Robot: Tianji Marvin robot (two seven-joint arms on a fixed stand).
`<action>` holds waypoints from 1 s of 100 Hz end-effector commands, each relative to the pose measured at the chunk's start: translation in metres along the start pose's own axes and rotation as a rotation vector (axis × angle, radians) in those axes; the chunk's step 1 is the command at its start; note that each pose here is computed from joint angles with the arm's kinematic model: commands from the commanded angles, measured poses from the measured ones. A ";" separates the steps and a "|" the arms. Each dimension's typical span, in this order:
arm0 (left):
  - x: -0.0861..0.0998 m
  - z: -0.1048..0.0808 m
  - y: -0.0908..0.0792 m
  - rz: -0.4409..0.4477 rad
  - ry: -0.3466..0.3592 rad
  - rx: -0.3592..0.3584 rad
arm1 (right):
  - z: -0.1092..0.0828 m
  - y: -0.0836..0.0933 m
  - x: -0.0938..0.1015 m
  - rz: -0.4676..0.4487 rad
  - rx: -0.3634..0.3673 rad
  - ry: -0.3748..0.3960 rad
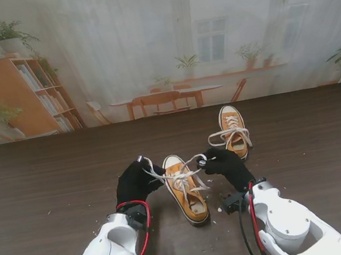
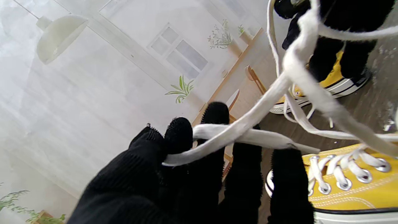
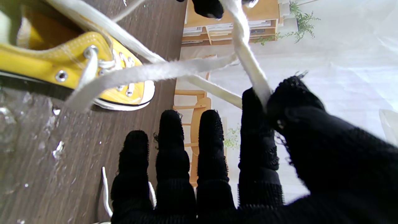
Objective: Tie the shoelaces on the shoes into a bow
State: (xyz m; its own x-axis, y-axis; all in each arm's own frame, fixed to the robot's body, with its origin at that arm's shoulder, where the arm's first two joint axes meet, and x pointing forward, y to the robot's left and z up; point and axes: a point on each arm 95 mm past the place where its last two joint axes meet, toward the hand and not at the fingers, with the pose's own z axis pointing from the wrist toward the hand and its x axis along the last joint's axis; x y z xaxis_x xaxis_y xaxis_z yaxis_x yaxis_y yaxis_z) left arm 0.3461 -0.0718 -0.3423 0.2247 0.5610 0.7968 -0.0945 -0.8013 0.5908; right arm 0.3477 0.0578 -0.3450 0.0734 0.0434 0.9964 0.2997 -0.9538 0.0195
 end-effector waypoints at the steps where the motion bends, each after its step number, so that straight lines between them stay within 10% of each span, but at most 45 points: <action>1: 0.003 -0.002 0.001 -0.002 -0.024 -0.057 | -0.004 0.001 -0.001 0.002 0.001 0.005; 100: 0.014 -0.008 -0.026 -0.038 -0.014 0.068 | -0.008 0.004 -0.015 -0.013 -0.189 -0.004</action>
State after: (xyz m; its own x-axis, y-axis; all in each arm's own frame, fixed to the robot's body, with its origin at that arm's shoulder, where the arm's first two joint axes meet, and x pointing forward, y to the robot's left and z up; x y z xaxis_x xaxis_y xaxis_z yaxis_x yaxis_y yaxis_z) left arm 0.3451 -0.0449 -0.3469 0.2404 0.5903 0.7706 -0.0277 -0.7893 0.6133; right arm 0.3439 0.0508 -0.3562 0.0649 0.0518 0.9965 0.1186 -0.9920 0.0438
